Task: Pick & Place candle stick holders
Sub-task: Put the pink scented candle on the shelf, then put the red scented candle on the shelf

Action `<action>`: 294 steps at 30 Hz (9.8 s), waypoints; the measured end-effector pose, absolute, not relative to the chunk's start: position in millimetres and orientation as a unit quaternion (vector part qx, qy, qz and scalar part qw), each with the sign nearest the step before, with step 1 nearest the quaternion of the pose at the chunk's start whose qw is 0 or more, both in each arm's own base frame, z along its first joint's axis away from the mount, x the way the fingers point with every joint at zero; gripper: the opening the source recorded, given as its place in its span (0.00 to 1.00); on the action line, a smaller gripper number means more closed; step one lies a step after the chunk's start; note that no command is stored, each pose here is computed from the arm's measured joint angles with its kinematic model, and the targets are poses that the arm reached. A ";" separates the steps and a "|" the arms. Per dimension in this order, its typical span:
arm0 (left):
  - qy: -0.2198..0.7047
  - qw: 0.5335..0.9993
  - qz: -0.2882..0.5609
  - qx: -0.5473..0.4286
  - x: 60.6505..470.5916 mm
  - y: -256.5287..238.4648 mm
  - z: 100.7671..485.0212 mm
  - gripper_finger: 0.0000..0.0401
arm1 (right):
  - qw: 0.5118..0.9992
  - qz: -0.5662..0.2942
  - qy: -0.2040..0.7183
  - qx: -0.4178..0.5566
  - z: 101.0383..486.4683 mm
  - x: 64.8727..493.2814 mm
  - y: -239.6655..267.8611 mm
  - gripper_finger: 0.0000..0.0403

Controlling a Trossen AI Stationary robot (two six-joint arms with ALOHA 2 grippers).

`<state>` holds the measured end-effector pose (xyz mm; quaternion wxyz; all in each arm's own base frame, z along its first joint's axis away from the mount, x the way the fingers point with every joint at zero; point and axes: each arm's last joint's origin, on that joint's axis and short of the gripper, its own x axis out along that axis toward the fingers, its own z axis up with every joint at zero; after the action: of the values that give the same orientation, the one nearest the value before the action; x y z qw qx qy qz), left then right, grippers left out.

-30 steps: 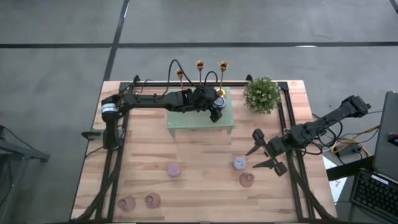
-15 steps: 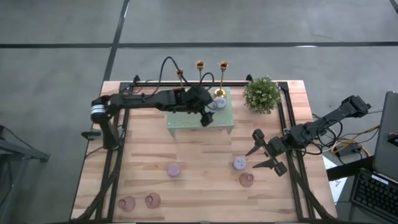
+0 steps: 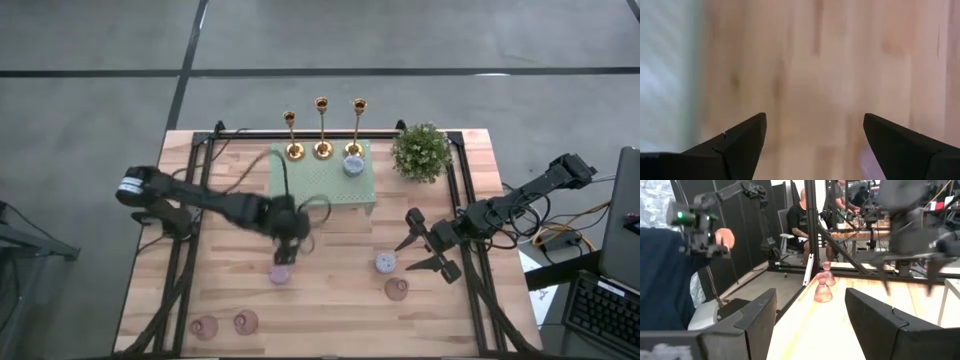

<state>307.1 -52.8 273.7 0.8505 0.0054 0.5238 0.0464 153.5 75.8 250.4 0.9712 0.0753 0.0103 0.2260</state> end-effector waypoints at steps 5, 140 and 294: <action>0.570 0.819 0.053 -0.025 287.2 -80.5 241.4 0.84 | 0.971 0.226 0.011 0.077 250.3 153.6 75.8 0.57; 0.457 0.854 0.224 -0.113 364.9 108.1 294.2 0.74 | 0.975 0.211 0.020 0.065 238.8 154.6 75.3 0.57; 0.250 0.965 -0.073 0.009 513.1 -75.5 143.5 0.91 | 0.966 0.233 0.036 0.107 240.7 143.8 74.0 0.57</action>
<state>513.1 -75.5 143.5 0.9654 0.0091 0.2502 -0.0726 143.8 74.0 240.7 0.9660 0.1069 0.0361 0.2328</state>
